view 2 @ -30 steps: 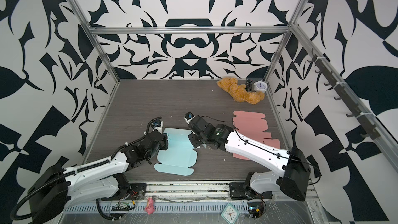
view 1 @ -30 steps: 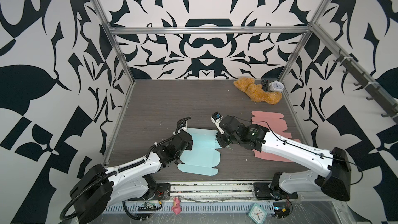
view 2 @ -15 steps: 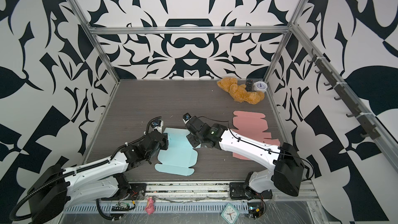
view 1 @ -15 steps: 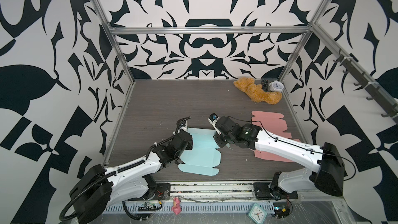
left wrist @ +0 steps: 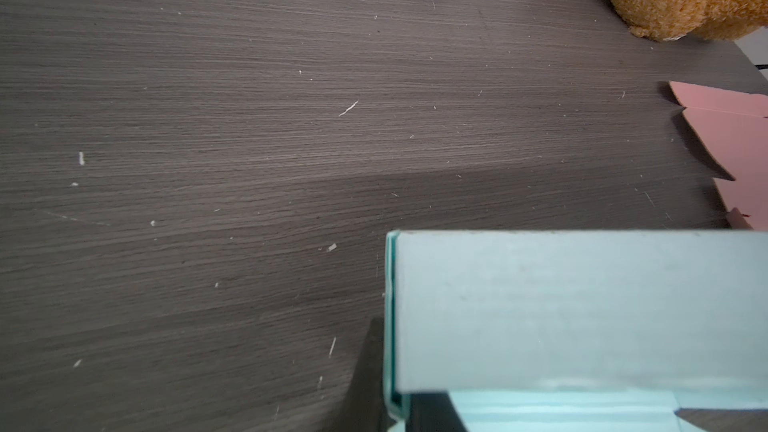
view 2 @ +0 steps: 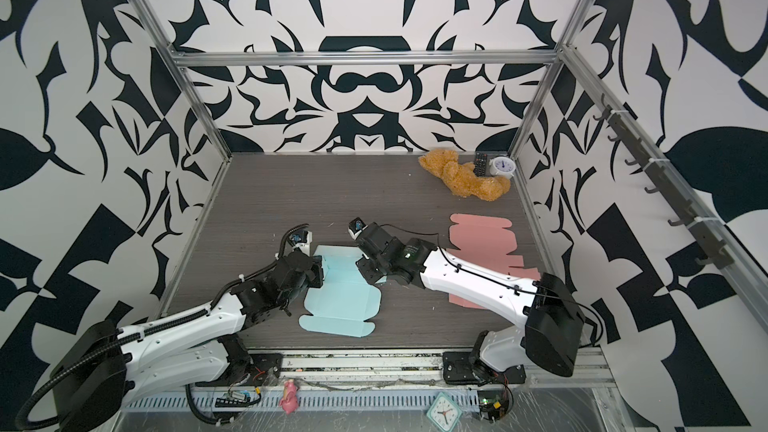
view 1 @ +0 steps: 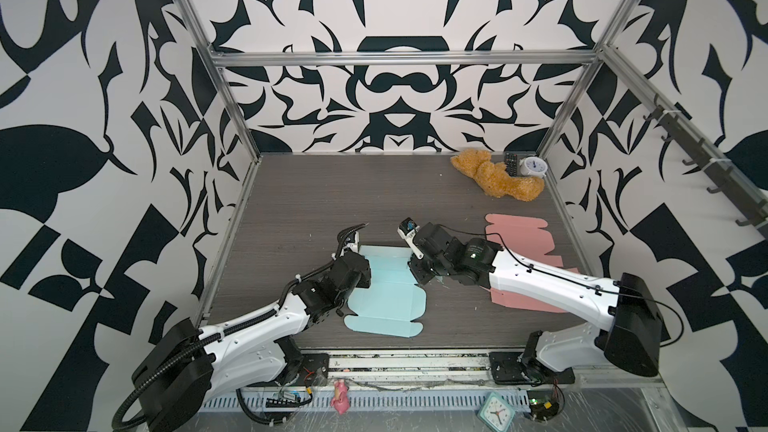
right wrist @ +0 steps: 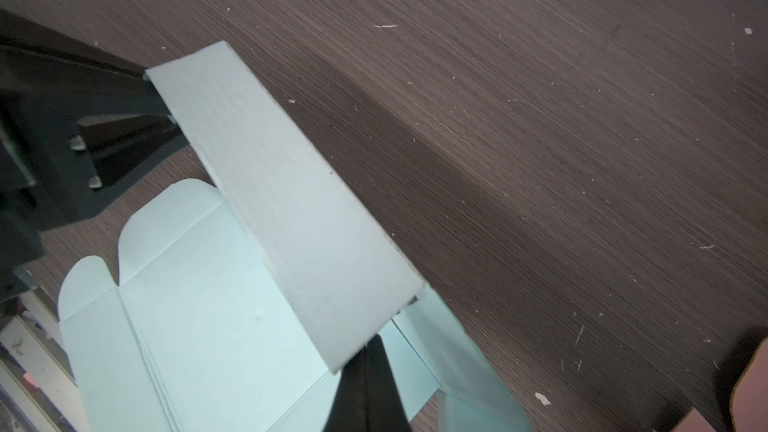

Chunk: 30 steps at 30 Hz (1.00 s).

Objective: Fold the paper box
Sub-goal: 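Push the raised end panel with the right gripper toward the left gripper's folded corner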

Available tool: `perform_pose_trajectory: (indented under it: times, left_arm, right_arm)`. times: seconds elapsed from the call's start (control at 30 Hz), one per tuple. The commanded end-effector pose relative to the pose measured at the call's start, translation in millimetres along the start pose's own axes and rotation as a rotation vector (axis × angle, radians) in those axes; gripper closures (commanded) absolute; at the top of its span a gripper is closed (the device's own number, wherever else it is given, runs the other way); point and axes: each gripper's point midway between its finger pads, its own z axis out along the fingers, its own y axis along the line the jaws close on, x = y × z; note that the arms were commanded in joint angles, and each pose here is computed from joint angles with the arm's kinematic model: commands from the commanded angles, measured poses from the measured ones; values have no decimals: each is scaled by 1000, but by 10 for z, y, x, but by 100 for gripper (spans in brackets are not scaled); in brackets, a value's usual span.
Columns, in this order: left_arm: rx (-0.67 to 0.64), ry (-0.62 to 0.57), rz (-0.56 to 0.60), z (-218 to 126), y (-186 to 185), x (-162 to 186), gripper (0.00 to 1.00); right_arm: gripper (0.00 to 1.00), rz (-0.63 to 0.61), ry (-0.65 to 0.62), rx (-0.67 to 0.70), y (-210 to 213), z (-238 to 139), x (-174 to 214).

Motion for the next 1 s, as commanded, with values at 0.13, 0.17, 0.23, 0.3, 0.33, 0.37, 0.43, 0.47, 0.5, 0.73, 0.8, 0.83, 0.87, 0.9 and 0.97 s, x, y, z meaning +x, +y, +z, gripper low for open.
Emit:
perform_pose_trajectory:
  times: [0.13,0.17,0.23,0.3,0.33,0.37,0.43,0.47,0.5,0.73,0.8,0.83,0.87,0.9,0.97]
  left_arm:
    - [30,14,-68,-30,-3,-83,100]
    - [28,17,-72,-26,8,-84,100]
    - [22,24,-89,-15,43,-88,100]
    - [27,28,-114,-5,75,-92,100]
    - [32,28,-127,0,90,-97,100]
    - [39,28,-138,0,100,-103,100]
    - [47,29,-159,-1,130,-115,100]
    - [51,28,-167,-6,136,-128,100]
    - [56,26,-173,-13,142,-141,100]
    - [78,24,-229,-49,202,-184,100]
    - [87,23,-249,-56,222,-196,100]
    - [92,21,-260,-57,234,-199,100]
    - [98,19,-269,-60,237,-204,100]
    - [102,18,-279,-61,248,-204,100]
    - [113,19,-292,-64,251,-202,100]
  right_arm:
    - [100,3,-167,-60,75,-324,-243]
    - [100,1,-181,-69,77,-347,-227]
    - [100,7,-229,-89,76,-425,-215]
    - [100,10,-272,-104,67,-500,-195]
    - [100,10,-287,-107,57,-526,-168]
    - [100,11,-298,-108,46,-546,-150]
    - [100,12,-311,-105,19,-566,-94]
    - [100,13,-310,-103,7,-555,-59]
    - [100,12,-309,-105,4,-543,-25]
    - [100,44,-341,-124,0,-469,69]
    - [100,55,-363,-123,-14,-484,59]
    - [100,59,-368,-119,-24,-490,56]
    - [100,60,-369,-115,-33,-489,61]
    - [100,63,-369,-106,-50,-490,66]
    - [100,80,-368,-95,-77,-478,89]
